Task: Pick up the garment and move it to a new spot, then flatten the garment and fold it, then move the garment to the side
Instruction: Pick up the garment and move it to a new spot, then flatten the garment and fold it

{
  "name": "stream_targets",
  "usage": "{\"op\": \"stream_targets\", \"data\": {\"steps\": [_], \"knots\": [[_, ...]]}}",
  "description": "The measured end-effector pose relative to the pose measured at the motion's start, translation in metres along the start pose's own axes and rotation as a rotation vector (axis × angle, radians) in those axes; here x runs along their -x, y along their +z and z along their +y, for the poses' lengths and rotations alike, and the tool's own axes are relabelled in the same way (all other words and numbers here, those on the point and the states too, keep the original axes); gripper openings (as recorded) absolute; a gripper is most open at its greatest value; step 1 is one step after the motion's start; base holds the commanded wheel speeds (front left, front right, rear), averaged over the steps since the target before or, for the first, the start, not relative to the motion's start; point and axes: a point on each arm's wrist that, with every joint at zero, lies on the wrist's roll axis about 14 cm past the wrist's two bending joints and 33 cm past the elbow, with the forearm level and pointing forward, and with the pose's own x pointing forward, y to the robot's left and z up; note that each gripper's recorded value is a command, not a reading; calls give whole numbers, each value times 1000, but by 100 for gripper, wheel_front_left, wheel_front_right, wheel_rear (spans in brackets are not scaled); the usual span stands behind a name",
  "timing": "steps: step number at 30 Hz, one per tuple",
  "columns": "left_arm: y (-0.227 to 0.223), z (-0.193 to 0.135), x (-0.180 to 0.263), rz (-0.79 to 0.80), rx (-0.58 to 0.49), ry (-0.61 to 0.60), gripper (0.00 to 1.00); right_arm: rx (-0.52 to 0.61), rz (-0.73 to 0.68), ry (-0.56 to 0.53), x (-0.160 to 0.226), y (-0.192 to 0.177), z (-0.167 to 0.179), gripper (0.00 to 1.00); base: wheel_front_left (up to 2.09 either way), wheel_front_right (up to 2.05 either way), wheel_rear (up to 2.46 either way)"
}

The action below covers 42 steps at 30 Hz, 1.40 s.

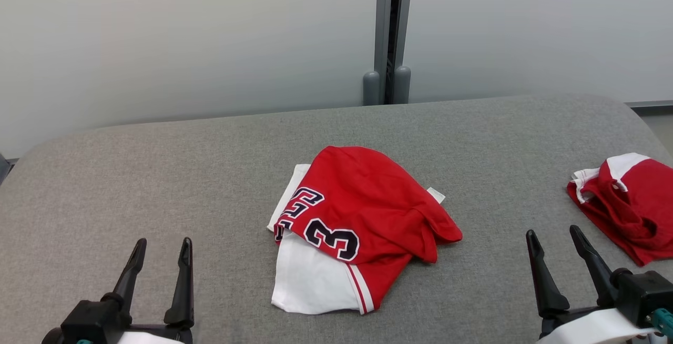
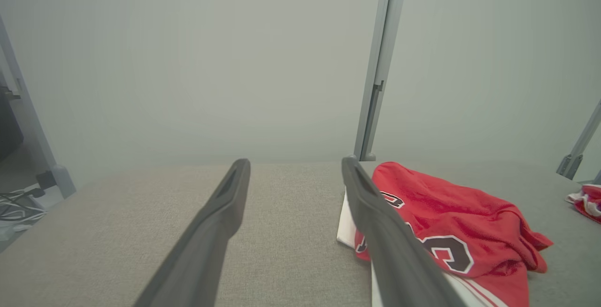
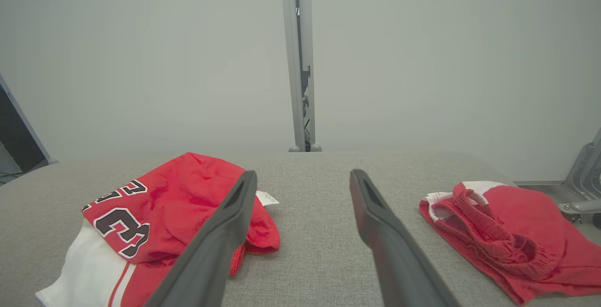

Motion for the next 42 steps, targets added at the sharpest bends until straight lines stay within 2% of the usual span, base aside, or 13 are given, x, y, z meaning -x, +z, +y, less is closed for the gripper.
{"op": "stream_targets", "data": {"steps": [33,38,42], "knots": [[-11,4,5,47,5,21,100,-4,20,30,1,-2,10,100,0,0,0],[-11,4,2,41,6,23,100,19,110,110,-6,-23,33,100,0,0,0],[-9,1,-11,27,9,11,100,37,256,199,-19,-64,48,100,0,0,0]]}}
